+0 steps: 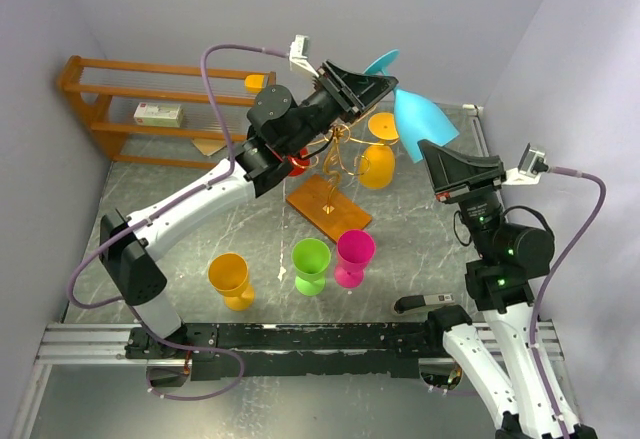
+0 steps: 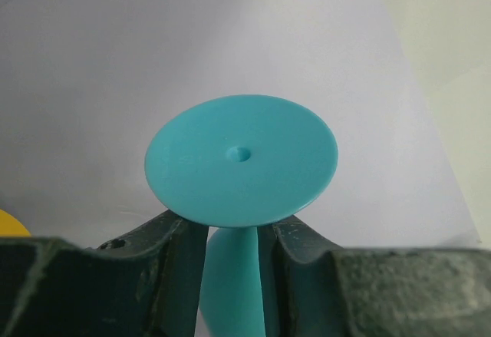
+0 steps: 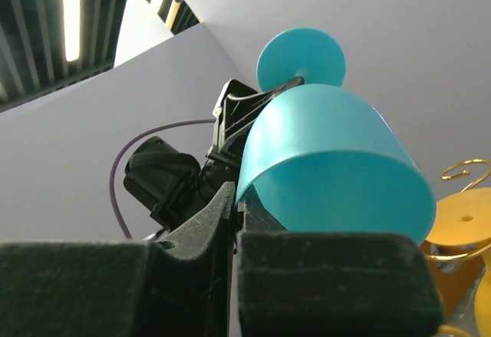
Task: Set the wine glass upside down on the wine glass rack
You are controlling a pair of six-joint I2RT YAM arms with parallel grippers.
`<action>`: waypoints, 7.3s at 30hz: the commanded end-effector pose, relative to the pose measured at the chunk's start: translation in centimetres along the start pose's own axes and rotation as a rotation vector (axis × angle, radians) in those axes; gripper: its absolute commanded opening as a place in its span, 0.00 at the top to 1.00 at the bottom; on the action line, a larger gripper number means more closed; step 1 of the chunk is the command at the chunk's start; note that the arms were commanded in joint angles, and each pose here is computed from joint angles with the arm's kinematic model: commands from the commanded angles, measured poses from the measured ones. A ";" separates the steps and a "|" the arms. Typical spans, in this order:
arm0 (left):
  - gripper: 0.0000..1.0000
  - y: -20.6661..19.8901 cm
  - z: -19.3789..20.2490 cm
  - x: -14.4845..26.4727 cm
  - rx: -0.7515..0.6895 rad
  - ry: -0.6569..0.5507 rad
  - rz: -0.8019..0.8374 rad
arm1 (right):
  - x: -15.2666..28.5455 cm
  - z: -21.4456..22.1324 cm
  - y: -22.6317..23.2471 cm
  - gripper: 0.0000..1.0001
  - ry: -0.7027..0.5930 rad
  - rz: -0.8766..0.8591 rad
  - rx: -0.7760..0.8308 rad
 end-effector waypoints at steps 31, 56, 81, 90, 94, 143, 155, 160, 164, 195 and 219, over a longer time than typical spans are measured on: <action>0.93 -1.9 0.9 3.1 -0.482 0.110 0.305 | 3.1 -3.4 1.2 0.37 0.207 0.487 -0.009; 0.93 -0.9 6.2 5.7 -0.843 0.490 0.614 | -1.4 -4.4 3.7 0.46 0.296 0.333 -0.263; 0.63 0.0 6.8 5.1 -0.863 0.481 0.488 | 0.4 -4.4 4.3 1.00 0.339 0.461 -0.390; 0.32 0.0 5.8 8.5 -0.813 0.483 0.284 | 1.8 -4.9 2.8 1.00 0.238 0.626 -0.301; 0.29 -0.6 4.9 9.9 -0.817 0.447 0.187 | 2.9 -4.0 1.6 1.00 0.183 0.681 -0.292; 0.29 -0.8 -1.9 21.4 -1.071 0.121 -0.312 | -3.6 5.8 -3.4 1.00 0.355 0.535 -0.542; 0.28 -0.8 -1.8 21.2 -1.055 0.128 -0.317 | -4.9 8.8 -2.3 1.00 0.407 0.516 -0.488; 0.28 -1.0 -1.8 21.2 -1.056 0.129 -0.318 | -5.1 8.8 -1.8 1.00 0.414 0.461 -0.489; 0.28 -1.3 -1.8 21.1 -1.055 0.126 -0.312 | -5.5 9.0 -1.2 1.00 0.463 0.380 -0.470; 0.28 -2.1 -2.1 21.3 -1.058 0.130 -0.312 | -2.3 7.9 -0.9 1.00 0.522 0.468 -0.426; 0.28 -2.5 -0.8 21.2 -0.961 0.279 -0.320 | -1.7 7.3 -1.6 0.51 0.536 0.532 -0.285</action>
Point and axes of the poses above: each gripper's point midway between its finger pads, its own x axis back along the fingers, its own y axis along the line the jaws close on, z = x × y, the point moved 9 cm from there along x, back along the fingers, and after that the axes turned 12 degrees about x, right-handed, at the moved point
